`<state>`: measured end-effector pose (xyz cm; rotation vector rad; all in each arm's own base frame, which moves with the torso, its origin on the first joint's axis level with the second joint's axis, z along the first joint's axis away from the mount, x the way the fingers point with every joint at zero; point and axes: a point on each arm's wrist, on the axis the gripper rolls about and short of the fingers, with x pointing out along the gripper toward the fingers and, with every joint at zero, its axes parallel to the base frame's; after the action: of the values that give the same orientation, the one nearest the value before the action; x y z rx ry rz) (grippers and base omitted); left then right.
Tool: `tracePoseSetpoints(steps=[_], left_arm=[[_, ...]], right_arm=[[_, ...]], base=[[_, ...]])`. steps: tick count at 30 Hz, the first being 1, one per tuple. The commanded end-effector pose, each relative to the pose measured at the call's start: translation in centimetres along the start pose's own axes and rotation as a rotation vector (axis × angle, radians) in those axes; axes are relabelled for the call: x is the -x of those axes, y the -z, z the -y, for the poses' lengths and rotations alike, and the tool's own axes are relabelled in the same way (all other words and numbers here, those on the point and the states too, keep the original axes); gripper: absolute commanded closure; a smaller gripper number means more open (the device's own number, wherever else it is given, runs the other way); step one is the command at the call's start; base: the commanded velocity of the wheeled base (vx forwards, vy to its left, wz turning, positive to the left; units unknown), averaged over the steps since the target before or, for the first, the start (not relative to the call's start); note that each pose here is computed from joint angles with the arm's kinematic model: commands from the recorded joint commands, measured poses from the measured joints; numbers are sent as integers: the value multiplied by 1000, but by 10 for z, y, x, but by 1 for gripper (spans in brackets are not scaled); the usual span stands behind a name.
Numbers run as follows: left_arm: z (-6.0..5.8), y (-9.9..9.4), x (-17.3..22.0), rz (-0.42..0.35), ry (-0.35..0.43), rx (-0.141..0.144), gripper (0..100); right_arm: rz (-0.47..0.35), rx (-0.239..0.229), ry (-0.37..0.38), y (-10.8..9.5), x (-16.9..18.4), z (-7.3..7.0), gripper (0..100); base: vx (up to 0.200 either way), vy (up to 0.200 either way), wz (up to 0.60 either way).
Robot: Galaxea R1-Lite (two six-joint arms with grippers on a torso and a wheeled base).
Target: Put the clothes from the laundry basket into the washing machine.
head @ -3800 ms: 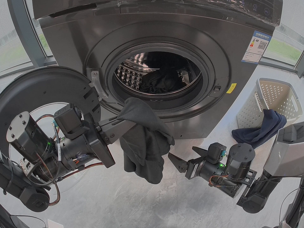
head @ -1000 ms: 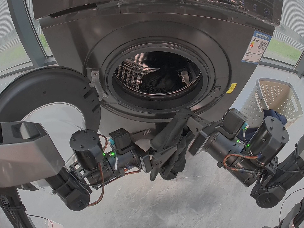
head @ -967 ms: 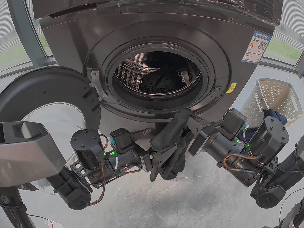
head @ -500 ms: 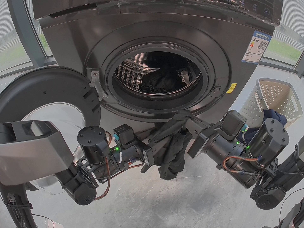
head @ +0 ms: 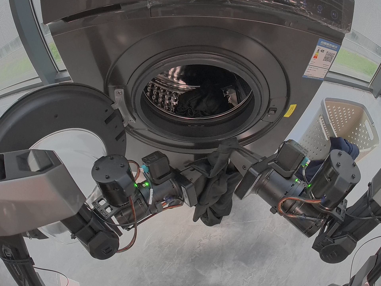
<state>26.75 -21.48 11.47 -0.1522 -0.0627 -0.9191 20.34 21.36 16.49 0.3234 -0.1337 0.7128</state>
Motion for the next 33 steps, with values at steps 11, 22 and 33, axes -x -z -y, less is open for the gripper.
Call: tracePoseSetpoints(steps=[11, 22, 33], left_arm=[[9, -51, 23, 128, 17, -26, 100], [6, -73, 18, 199, -16, -37, 100], [-5, -104, -3, 273, -93, -50, 100]], right_arm=[[-178, -17, 86, 28, 34, 25, 0], [-321, -3, 151, 54, 51, 44, 0], [-424, 12, 70, 88, 44, 25, 0]], base=[[0, 0, 0], [0, 0, 0], [0, 0, 0]])
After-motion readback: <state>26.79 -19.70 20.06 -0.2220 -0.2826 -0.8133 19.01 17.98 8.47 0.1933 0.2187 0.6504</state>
